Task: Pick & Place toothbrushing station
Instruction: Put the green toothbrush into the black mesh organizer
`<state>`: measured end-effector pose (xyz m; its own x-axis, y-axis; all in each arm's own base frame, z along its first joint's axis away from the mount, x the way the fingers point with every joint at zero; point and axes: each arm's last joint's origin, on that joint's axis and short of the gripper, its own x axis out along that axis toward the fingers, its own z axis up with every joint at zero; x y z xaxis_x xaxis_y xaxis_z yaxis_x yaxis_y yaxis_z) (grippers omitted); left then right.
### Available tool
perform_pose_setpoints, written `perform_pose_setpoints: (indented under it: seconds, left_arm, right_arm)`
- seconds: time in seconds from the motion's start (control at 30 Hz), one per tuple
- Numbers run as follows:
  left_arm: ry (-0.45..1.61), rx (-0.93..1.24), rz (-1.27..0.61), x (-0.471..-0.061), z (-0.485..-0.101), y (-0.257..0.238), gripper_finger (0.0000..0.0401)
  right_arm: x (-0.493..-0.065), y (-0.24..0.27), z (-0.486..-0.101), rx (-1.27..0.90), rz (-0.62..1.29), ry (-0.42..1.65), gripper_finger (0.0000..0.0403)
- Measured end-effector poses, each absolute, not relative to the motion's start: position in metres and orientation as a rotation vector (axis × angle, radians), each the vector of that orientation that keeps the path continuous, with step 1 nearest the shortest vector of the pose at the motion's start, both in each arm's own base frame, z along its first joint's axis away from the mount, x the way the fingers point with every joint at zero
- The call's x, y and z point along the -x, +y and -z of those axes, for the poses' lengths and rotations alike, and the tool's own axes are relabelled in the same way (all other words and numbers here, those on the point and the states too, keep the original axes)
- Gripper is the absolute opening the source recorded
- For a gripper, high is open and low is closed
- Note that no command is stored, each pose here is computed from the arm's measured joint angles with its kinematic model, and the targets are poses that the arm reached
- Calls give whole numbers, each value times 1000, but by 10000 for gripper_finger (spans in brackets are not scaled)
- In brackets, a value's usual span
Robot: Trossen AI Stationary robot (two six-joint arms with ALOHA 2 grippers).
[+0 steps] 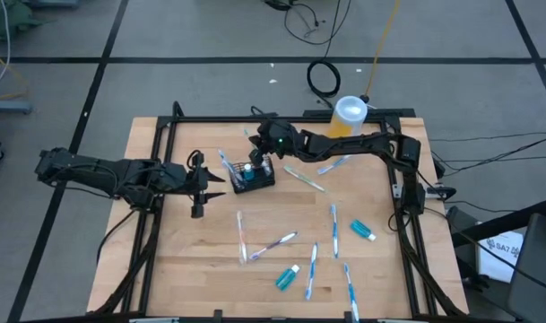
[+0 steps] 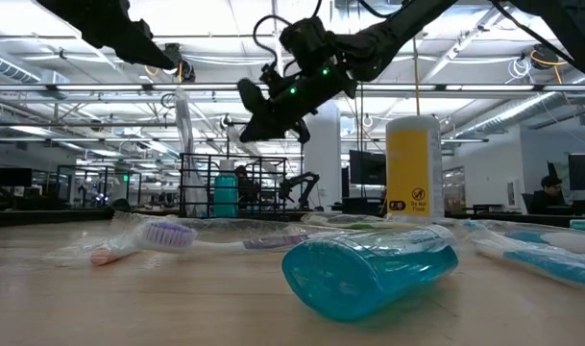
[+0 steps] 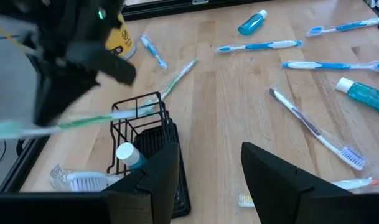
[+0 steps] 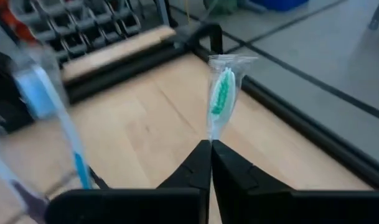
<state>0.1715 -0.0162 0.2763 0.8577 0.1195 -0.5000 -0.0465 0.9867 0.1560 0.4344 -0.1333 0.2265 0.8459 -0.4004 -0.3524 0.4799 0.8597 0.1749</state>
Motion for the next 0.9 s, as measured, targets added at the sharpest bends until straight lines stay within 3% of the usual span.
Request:
perform_pose_setpoints:
  seconds: [0.27, 0.37, 0.63, 0.9]
  left_arm:
    - [532, -109, -94, -171, -276, -16, 177]
    - [537, -92, -99, -171, -276, -16, 177]
    - [540, -70, -51, -171, -275, -18, 177]
    - [533, -51, -54, -172, -276, -18, 177]
  right_arm:
    - [-445, -113, -250, -239, 388, 88, 1]
    - [-447, -103, -253, -182, 437, 67, 1]
    - [-438, -71, -228, -91, 616, 14, 0]
    - [-409, -66, -220, -41, 647, -304, 0]
